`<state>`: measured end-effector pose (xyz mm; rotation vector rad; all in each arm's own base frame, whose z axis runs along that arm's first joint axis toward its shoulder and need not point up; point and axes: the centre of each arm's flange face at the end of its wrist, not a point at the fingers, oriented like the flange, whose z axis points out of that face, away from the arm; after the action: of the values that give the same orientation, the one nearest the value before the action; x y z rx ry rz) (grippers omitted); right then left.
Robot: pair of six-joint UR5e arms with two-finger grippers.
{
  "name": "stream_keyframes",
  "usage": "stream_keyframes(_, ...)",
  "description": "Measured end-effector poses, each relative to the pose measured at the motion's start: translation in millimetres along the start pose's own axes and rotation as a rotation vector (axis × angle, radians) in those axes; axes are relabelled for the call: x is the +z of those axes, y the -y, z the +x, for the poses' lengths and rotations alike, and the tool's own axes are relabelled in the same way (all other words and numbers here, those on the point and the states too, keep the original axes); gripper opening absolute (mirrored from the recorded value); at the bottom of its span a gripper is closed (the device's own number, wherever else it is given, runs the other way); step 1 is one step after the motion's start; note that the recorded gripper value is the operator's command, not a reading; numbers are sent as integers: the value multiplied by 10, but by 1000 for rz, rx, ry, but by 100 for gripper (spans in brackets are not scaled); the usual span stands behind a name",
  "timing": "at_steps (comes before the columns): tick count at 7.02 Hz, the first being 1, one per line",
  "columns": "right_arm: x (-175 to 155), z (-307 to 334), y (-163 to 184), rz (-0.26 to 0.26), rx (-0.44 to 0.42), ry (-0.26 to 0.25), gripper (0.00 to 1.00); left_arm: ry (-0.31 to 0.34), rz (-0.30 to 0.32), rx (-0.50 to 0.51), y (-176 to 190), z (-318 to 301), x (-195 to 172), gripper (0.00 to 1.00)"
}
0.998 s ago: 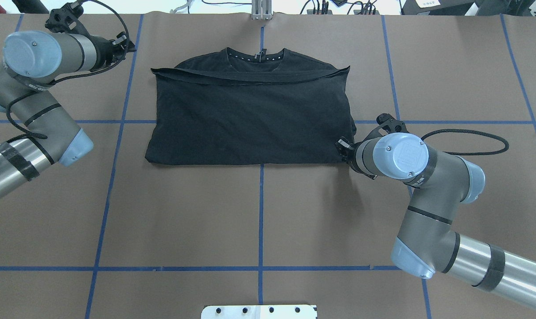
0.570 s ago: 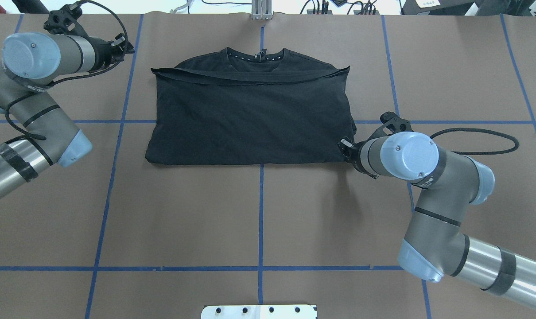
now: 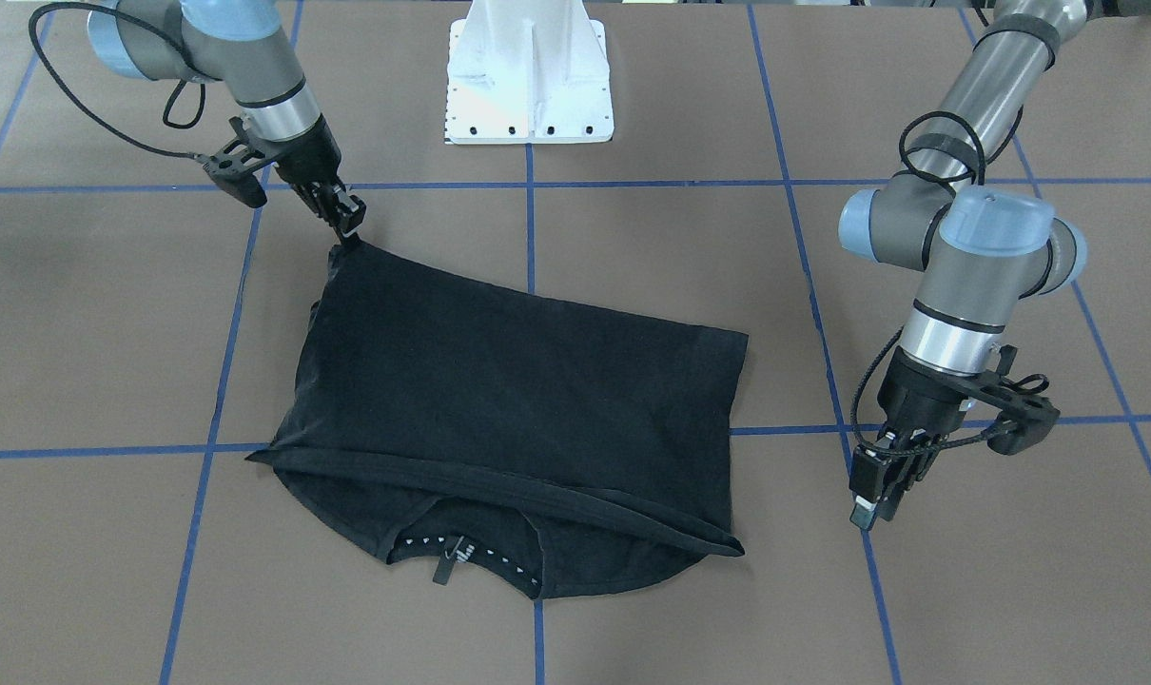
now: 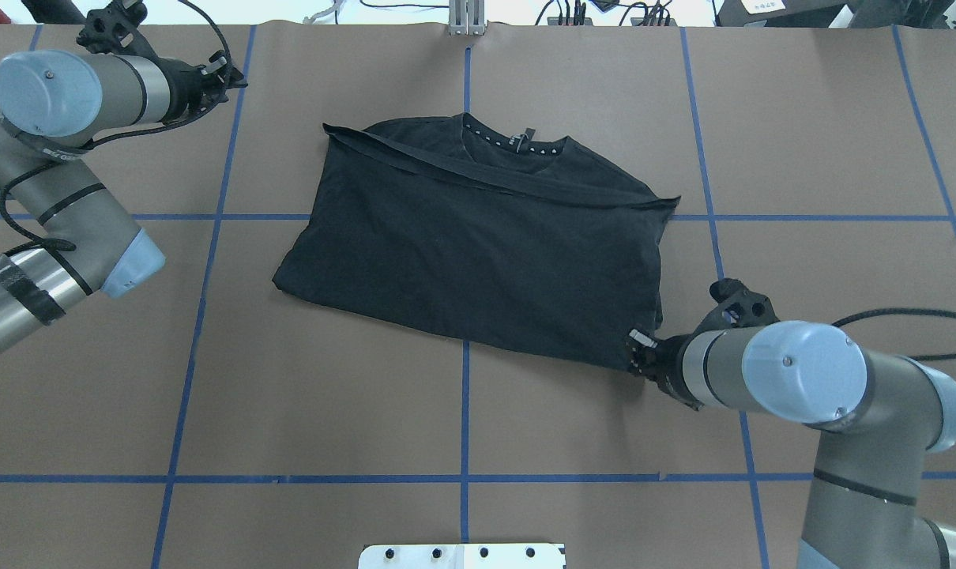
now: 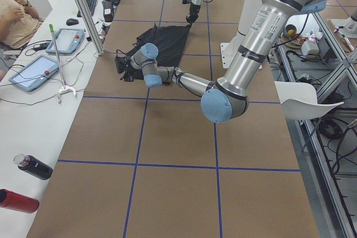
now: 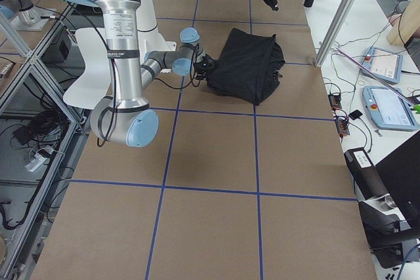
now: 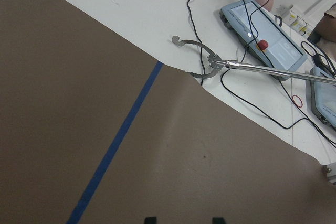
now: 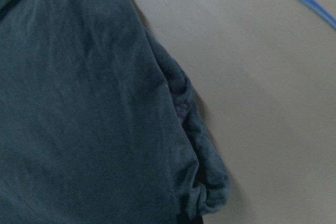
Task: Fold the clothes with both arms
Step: 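Move the right gripper to the folded shirt's side edge and grasp it, then drag the shirt toward the robot with the right gripper while the left grasps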
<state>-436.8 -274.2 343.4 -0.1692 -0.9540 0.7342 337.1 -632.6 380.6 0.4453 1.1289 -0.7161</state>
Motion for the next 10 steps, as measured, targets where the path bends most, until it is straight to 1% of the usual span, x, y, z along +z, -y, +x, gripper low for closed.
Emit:
stream_keyframes(1, -82, 334, -410, -76, -40, -46, 0, -25, -44, 3, -58, 91, -108, 46)
stream_keyframes(2, -199, 625, -758, -148, -90, -87, 24, -58, -97, 8, -130, 209, -253, 46)
stream_keyframes(3, -285, 854, -1050, -208, -133, -124, 99, -87, -151, 14, -206, 291, -399, 47)
stream_keyframes(4, -332, 1017, -1289, -253, -154, -152, 100, -113, -207, 20, -286, 361, -540, 50)
stream_keyframes(5, -425, 1085, -1473, -292, -153, -159, 100, -135, -266, 13, -393, 432, -682, 53)
stream_keyframes(6, -620, 1053, -1584, -333, -149, -140, 100, -139, -315, -10, -565, 479, -802, 58)
stream_keyframes(7, -848, 931, -1572, -360, -135, -102, 100, -119, -355, -28, -794, 478, -920, 62)
stream_keyframes(8, -988, 718, -1401, -347, -100, -48, 100, -77, -386, -41, -1056, 435, -1047, 62)
stream_keyframes(9, -1051, 419, -1110, -298, -48, 23, 100, -24, -397, -63, -1407, 365, -1114, 62)
stream_keyframes(10, -1057, 124, -745, -224, 5, 89, 100, 42, -391, -85, -1851, 282, -1082, 62)
